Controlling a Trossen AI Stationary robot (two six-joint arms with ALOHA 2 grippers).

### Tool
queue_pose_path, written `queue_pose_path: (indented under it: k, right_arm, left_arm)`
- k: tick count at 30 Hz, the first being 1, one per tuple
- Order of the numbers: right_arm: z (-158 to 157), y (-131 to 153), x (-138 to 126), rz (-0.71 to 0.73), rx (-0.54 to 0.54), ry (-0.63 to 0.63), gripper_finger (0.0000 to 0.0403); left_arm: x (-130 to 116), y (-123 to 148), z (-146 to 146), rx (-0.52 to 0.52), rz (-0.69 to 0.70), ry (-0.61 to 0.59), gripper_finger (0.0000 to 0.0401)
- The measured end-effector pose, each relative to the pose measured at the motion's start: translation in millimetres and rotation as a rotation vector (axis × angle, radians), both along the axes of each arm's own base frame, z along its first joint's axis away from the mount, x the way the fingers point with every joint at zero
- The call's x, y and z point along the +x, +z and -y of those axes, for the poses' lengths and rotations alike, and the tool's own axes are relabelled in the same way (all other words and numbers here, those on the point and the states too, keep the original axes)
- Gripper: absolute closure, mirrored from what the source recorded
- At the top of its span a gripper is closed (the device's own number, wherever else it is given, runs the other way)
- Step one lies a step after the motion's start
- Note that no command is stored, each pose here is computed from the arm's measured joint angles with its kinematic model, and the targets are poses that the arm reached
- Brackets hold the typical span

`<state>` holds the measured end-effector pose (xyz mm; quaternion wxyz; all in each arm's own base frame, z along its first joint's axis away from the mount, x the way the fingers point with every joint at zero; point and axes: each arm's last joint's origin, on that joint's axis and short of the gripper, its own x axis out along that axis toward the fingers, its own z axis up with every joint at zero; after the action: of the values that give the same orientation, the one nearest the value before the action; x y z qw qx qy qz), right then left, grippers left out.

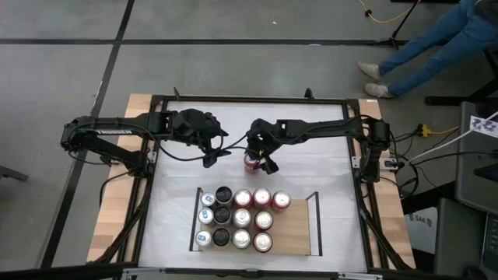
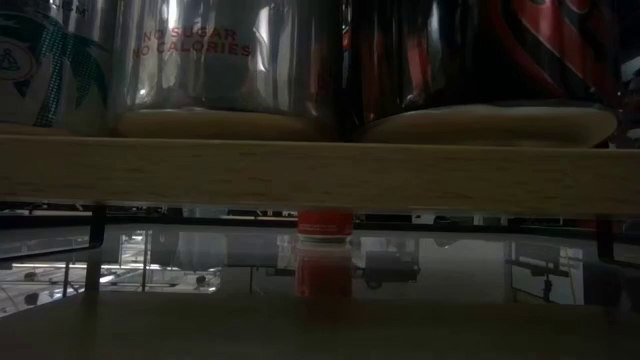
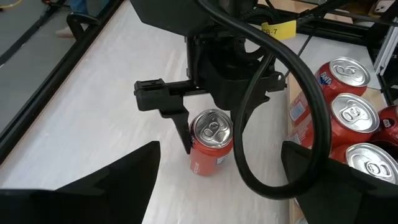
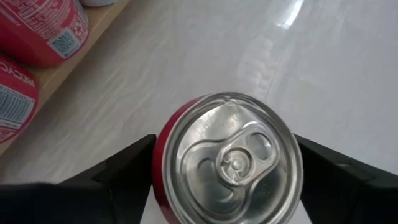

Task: Place canned beverage on shelf
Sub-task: Put the red soda can on the shelf

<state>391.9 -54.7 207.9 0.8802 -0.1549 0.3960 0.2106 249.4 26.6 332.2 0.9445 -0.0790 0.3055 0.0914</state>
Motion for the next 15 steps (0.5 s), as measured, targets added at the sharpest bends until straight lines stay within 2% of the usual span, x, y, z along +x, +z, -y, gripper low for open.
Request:
queue_pose_path:
  k: [6, 15]
  right_arm:
    - [0, 0, 0, -0.004, 0.004, -0.003, 0.0124]
    - [-2, 8, -11, -0.086, 0.057, -0.071, 0.0121]
  left_arm:
    - [0, 0, 0, 0.0, 0.0, 0.0, 0.0075]
    - [0, 0, 0, 0.0, 0.0, 0.0, 0.0075]
